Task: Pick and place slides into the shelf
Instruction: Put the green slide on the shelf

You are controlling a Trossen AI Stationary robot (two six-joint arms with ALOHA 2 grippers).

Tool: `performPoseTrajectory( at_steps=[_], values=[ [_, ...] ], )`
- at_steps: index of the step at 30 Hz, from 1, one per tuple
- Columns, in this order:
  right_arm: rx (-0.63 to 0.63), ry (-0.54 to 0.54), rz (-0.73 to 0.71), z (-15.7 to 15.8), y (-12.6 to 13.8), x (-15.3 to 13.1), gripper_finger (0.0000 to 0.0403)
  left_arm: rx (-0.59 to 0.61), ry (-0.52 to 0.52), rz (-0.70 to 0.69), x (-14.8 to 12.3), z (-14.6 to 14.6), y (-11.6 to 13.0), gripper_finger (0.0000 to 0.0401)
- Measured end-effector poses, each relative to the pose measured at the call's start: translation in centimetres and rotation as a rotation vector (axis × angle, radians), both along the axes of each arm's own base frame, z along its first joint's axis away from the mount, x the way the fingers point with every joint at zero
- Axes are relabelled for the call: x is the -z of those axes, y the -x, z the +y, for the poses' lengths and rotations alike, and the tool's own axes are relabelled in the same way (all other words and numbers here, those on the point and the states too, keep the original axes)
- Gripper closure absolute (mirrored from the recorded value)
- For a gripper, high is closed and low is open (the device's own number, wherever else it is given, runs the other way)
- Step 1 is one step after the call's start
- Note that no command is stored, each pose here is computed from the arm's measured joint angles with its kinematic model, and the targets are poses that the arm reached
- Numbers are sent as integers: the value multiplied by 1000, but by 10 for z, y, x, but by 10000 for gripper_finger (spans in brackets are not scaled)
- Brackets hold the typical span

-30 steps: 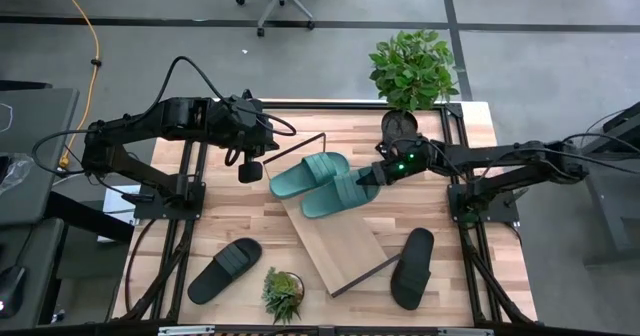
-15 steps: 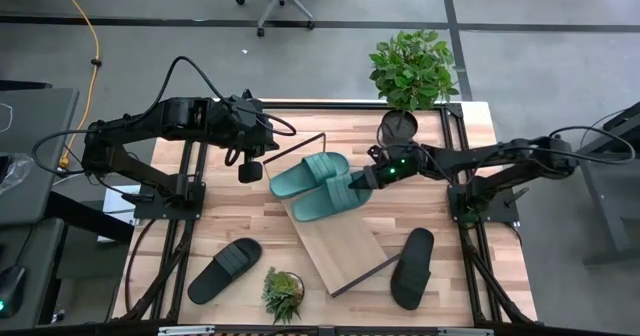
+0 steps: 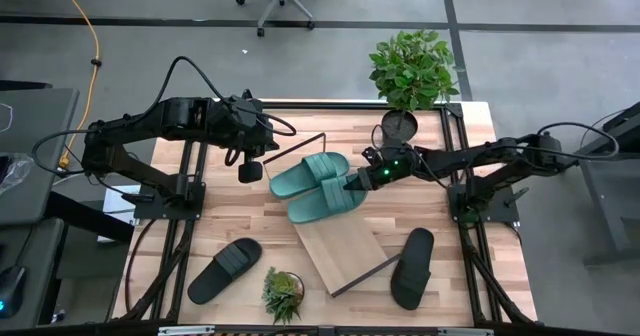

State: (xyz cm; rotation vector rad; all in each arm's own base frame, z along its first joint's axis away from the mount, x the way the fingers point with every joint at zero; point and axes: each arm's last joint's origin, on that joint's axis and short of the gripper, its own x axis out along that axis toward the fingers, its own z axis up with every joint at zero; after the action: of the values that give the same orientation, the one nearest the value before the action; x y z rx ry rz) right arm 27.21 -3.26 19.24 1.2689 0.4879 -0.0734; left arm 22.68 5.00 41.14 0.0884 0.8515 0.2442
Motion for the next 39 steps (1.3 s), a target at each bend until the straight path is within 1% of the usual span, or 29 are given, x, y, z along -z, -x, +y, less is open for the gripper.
performPoseTrajectory(
  at_steps=[9,23,33,39],
  values=[
    [-13,-11,21,0,-6,11,403,0,0,0,0,0,0,398],
    [-25,46,11,-1,-6,12,403,0,1,0,0,0,0,398],
    [2,47,-12,-2,-8,10,403,-4,4,-1,0,0,0,398],
    [-6,37,25,-2,-11,21,403,-5,5,-2,0,0,0,398]
  ],
)
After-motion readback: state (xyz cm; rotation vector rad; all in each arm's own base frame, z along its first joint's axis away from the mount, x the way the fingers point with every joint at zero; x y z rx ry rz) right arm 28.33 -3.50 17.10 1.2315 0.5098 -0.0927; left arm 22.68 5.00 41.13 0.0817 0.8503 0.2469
